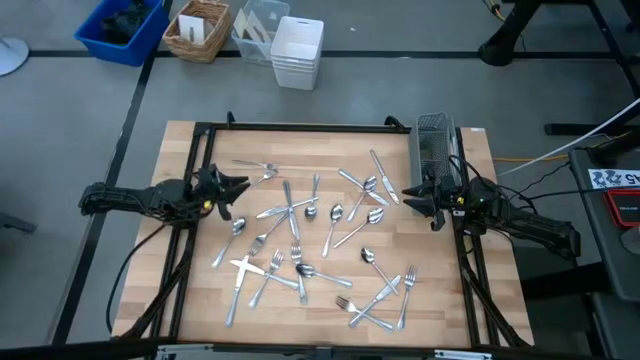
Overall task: Sort silverware
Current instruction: Put the fork into the left section of the utensil holder
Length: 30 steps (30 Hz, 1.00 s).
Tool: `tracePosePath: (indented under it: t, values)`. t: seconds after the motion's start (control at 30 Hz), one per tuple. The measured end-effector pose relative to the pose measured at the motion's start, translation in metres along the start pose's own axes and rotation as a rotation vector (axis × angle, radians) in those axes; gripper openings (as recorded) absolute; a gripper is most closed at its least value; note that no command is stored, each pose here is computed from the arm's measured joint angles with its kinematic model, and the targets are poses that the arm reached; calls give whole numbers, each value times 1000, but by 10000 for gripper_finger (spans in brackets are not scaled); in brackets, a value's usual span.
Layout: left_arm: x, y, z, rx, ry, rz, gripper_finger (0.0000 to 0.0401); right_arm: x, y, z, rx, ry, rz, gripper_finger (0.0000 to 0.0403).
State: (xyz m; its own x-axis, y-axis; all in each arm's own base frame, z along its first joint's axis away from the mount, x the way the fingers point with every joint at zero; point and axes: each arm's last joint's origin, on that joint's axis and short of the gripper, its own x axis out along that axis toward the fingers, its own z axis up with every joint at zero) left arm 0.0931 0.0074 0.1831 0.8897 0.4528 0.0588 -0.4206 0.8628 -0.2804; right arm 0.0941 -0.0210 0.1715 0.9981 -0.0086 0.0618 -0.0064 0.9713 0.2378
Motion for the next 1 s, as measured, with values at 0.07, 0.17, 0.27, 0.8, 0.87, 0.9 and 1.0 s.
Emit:
tracePosePath:
  t: [0.07, 0.17, 0.27, 0.8, 0.87, 0.9, 1.0]
  values:
    - [0, -1, 6, 4, -59, -3, 100, 0, 0, 0, 0, -1, 0, 150]
    - [1, -3, 12, 57, -104, 1, 100, 0, 0, 0, 0, -1, -1, 150]
    - [4, -4, 16, 97, -80, 51, 100, 0, 0, 0, 1, -2, -1, 150]
    - [50, -15, 36, 182, 484, 400, 100, -4, 7, 23, -8, -63, -11, 150]
    - [57, -11, 32, 169, 577, 431, 100, -4, 7, 24, -8, -65, -10, 150]
    - [60, -9, 29, 164, 622, 441, 100, -4, 7, 24, -8, -65, -10, 150]
    - [70, -2, 19, 148, 726, 469, 100, -4, 7, 24, -8, -65, -10, 150]
